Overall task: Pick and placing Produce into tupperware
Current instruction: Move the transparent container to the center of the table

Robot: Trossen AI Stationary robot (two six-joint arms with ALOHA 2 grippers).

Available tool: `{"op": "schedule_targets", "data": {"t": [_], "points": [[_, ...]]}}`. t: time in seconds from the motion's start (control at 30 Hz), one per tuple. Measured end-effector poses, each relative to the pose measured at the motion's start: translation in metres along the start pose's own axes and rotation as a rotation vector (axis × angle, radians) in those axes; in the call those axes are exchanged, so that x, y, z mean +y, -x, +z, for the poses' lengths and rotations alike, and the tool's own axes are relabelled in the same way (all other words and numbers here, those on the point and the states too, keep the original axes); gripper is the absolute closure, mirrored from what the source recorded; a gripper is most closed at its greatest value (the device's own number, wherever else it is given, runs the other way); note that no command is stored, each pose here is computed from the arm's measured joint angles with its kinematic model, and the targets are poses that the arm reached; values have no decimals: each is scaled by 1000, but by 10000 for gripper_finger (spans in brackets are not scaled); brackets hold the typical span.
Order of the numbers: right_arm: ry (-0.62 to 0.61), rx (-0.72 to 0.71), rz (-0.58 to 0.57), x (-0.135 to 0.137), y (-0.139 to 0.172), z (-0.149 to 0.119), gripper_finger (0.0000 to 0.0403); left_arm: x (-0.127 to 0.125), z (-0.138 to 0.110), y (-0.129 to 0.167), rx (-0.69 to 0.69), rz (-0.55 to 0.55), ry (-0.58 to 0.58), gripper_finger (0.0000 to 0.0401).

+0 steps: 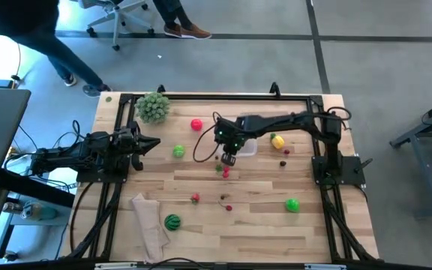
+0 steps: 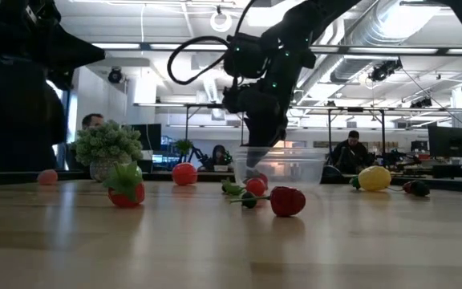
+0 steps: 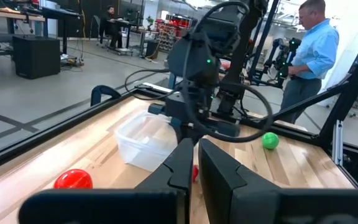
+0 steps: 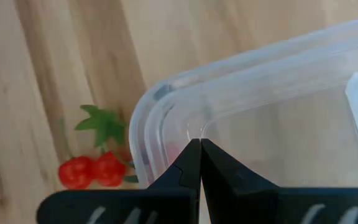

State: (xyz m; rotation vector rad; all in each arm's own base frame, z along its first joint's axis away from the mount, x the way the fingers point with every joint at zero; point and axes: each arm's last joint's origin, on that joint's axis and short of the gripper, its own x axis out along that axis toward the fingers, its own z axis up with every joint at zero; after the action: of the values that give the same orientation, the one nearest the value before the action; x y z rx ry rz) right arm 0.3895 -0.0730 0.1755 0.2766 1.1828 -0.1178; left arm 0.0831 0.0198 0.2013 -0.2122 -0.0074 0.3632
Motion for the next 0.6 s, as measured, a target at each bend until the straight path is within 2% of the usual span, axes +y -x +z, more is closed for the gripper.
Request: {"op": "schedule_targets", "data": {"t": [0.33, 0.6], "points": [[57, -13, 34, 24, -3, -1, 401, 0, 0, 0, 0, 0, 2, 384], [58, -51, 79, 30, -3, 2, 401, 0, 0, 0, 0, 0, 4, 384]]}}
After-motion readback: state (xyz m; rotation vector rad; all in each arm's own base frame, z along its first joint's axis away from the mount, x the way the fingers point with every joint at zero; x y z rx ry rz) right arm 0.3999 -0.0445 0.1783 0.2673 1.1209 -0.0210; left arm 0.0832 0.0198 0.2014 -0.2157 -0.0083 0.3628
